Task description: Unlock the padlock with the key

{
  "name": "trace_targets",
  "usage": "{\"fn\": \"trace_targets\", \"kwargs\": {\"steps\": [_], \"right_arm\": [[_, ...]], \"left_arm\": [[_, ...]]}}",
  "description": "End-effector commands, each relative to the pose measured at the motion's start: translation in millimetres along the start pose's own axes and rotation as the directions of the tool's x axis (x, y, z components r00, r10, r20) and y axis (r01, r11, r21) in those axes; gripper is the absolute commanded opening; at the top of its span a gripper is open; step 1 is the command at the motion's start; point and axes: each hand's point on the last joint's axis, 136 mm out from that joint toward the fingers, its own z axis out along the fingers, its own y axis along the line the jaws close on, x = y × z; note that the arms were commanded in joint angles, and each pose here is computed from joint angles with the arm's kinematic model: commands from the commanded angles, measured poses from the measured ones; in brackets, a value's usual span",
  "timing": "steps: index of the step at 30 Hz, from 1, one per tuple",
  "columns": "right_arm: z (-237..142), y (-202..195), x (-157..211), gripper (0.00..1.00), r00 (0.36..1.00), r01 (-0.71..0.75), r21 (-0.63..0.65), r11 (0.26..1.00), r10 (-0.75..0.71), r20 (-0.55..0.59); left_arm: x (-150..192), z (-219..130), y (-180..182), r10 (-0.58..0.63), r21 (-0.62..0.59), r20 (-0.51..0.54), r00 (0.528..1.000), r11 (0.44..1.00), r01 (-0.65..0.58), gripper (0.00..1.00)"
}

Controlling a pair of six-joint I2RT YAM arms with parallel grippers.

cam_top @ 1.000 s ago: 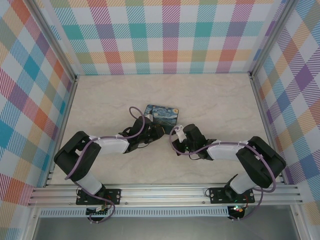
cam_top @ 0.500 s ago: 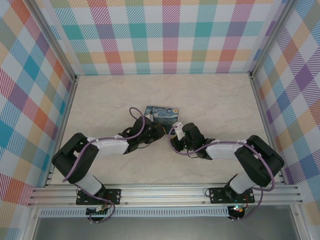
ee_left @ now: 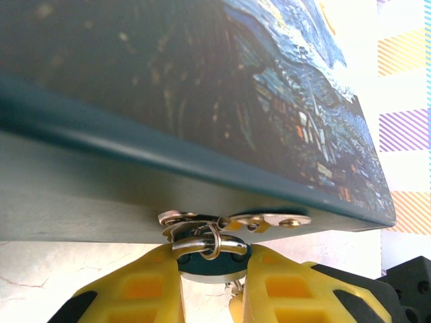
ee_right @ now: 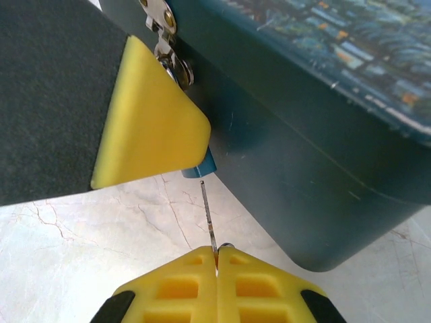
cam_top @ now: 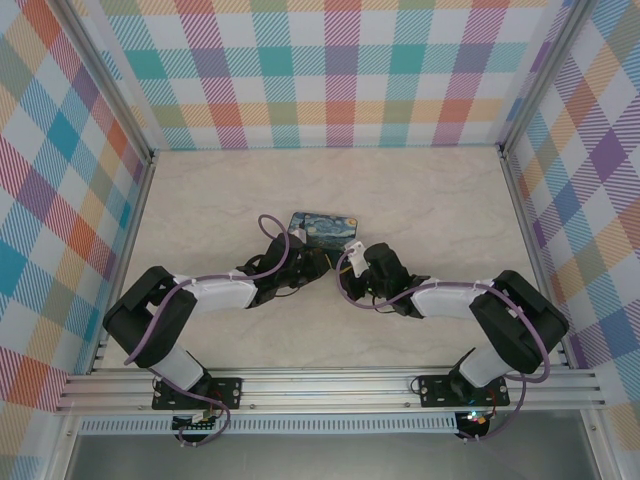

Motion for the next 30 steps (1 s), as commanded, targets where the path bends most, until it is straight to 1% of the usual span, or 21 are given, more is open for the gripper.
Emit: {"fn": "trace_targets", "kwargs": {"steps": [1,20,30], "right_arm": [[-2,8,-22,0.04,0.998,0.025,-0.027,0.999,-0.023,0.063],[4,12,-21,0.04,0.998,0.019,-0.049,0.999,-0.017,0.060],[0,10,-37,0.04,0.990,0.026,-0.033,0.999,-0.021,0.138]], "left_arm": [[-7,-8,-25,0.003,0.067,0.030,1.000,0.998,-0.005,0.20],[-6,-7,-29,0.000,0.079,0.024,1.000,0.997,-0.002,0.20],[-4,-10,-32,-0.005,0.085,0.018,1.000,0.996,0.004,0.20]]}}
